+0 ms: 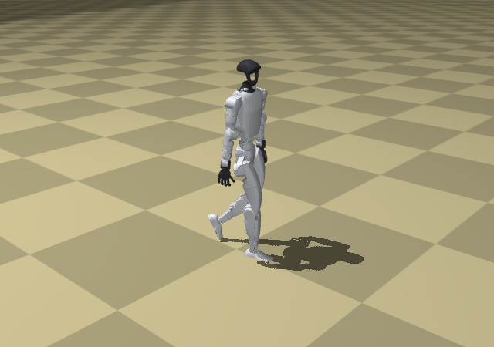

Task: Walk run

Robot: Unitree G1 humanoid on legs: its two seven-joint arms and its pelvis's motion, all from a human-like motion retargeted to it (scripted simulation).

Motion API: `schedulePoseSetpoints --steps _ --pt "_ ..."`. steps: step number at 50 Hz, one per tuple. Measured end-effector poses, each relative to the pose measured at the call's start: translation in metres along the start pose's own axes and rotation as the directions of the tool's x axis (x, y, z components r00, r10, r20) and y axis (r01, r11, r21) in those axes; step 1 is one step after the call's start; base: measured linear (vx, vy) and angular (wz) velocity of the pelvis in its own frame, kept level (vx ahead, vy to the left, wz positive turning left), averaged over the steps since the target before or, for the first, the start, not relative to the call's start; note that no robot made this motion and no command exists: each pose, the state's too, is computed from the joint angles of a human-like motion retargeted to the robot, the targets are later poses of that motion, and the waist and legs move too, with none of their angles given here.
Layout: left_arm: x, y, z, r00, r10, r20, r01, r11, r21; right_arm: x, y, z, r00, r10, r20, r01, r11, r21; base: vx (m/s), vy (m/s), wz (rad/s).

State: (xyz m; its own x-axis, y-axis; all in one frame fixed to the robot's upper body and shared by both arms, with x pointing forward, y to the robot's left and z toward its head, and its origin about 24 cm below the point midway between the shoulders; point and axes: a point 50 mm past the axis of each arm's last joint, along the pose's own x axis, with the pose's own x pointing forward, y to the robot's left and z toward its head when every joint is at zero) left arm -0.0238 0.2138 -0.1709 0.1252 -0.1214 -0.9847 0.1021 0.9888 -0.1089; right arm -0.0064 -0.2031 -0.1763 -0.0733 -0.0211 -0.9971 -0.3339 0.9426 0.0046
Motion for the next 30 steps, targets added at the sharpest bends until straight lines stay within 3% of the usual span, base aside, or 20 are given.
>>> schedulePoseSetpoints --steps 7,12,20,26,30 --pt "-0.017 -0.020 -0.072 0.978 -0.002 -0.207 -0.012 0.998 -0.065 -0.011 -0.041 0.062 0.940 -0.163 0.299 0.174 0.985 -0.009 0.73 -0.19 -0.74" --pt "-0.027 -0.039 -0.103 0.955 -0.038 -0.295 -0.028 0.976 -0.217 -0.024 -0.067 0.087 0.911 -0.200 0.360 0.236 0.970 -0.059 0.78 -0.10 -0.19" --pt "-0.026 -0.058 -0.106 0.958 -0.074 -0.278 -0.035 0.930 -0.367 -0.020 -0.064 0.075 0.946 -0.178 0.270 0.200 0.978 -0.055 0.84 -0.06 -0.18" --pt "-0.018 -0.041 -0.085 0.977 -0.020 -0.213 -0.066 0.920 -0.387 -0.003 -0.015 0.020 0.990 -0.072 0.119 0.077 0.996 -0.042 1.06 0.03 -0.28" --pt "-0.005 -0.021 -0.039 0.996 0.059 -0.059 -0.078 0.919 -0.387 0.000 0.013 -0.021 1.000 0.003 -0.010 -0.003 0.997 -0.076 0.92 0.05 0.44"
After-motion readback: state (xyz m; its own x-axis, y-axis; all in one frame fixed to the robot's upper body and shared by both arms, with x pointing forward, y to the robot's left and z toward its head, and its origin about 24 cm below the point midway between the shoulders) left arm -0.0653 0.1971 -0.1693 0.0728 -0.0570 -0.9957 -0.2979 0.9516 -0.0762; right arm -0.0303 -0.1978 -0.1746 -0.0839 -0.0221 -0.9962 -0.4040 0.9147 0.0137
